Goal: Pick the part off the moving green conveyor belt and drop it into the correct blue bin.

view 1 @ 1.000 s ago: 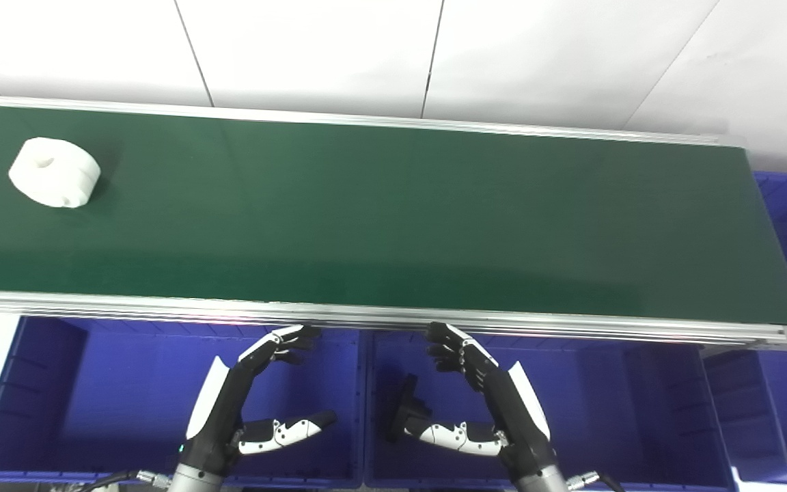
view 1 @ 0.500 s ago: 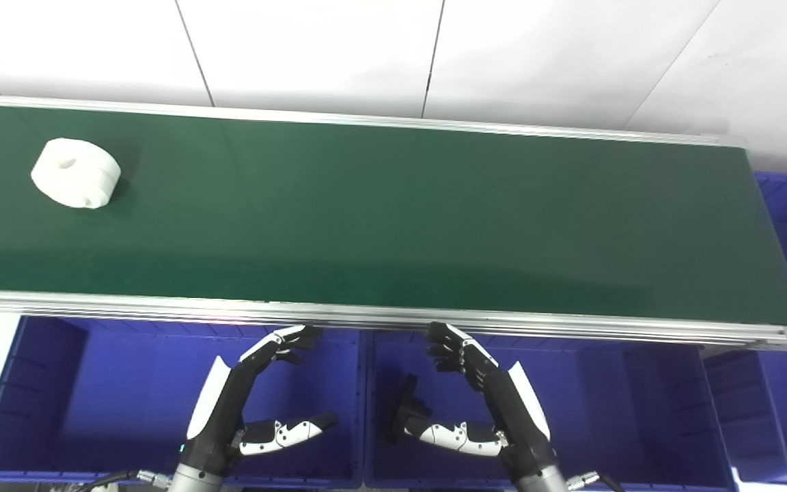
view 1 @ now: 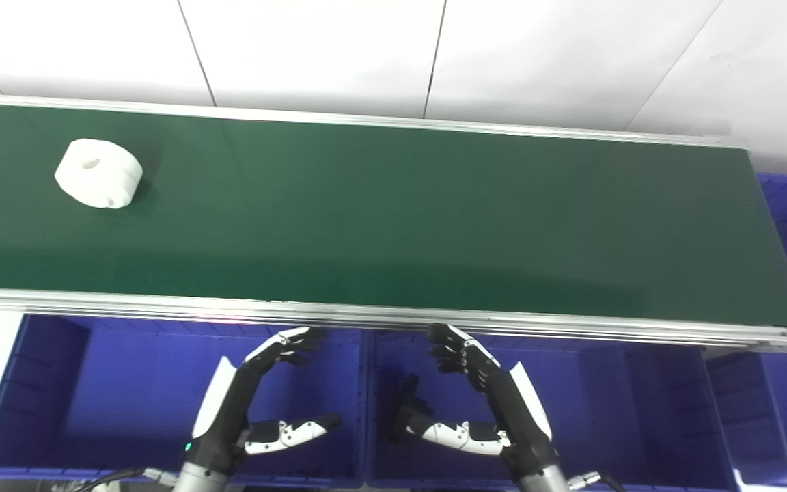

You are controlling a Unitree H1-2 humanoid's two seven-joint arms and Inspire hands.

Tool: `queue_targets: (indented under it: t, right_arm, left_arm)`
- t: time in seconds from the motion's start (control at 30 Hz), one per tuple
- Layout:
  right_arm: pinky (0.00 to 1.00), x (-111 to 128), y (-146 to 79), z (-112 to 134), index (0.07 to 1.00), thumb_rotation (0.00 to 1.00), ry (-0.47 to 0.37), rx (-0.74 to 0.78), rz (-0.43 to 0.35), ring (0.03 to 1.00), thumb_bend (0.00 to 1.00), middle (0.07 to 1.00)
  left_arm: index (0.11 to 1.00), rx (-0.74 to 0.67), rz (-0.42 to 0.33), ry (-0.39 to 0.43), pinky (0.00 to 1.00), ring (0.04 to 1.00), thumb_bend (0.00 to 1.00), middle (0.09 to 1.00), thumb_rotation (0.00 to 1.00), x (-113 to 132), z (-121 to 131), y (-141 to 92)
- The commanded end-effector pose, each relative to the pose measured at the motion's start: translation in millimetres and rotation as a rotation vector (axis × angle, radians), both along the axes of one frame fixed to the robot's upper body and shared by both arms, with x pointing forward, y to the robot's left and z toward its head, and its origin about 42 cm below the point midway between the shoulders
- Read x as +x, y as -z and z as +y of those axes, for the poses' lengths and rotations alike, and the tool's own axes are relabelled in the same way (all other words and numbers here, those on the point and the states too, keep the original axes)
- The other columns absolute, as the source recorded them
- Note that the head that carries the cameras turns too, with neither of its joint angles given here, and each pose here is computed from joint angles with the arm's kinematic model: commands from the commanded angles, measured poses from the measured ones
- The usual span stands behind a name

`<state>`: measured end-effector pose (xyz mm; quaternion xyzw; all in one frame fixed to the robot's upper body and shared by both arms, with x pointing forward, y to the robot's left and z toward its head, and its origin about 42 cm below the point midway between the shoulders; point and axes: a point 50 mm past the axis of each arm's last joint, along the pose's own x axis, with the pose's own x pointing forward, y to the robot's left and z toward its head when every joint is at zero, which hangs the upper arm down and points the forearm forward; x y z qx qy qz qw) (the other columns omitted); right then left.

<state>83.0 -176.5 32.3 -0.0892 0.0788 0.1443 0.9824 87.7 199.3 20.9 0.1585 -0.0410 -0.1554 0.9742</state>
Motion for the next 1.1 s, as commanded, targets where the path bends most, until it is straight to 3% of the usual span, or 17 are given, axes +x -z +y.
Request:
queue_targets:
  t: [0.0,0.4,0.7,0.83,1.07]
  right_arm:
    - [0.75,1.0,-5.7,-3.1,0.853,0.18,-0.012,0.029,-0.080,0.806,0.69,0.831]
    - [0.73,2.5,5.9,-7.8,0.865,0.17,-0.003,0.043,-0.076,0.803,0.70,0.825]
    - [0.72,7.7,9.9,-5.5,0.857,0.19,-0.013,0.034,-0.084,0.800,0.70,0.815]
    - [0.71,9.5,10.3,-4.2,0.848,0.18,-0.003,0.043,-0.082,0.787,0.71,0.804]
    - [0.68,16.7,11.2,-0.9,0.840,0.15,-0.015,0.051,-0.111,0.768,0.70,0.804]
  left_arm:
    - [0.732,-0.010,-0.038,-0.002,0.63,0.721,0.69,0.777,0.25,2.5,-2.8,-0.8]
    - [0.703,0.003,-0.045,-0.007,0.61,0.695,0.67,0.743,0.20,5.6,-9.5,9.4]
    - [0.693,-0.009,-0.063,-0.029,0.60,0.675,0.67,0.727,0.22,7.5,-7.2,5.8]
    - [0.686,-0.074,-0.071,-0.050,0.58,0.657,0.68,0.722,0.25,11.4,-4.4,-11.7]
    - [0.686,-0.162,-0.292,-0.051,0.52,0.606,0.66,0.691,0.31,43.5,5.6,-72.9]
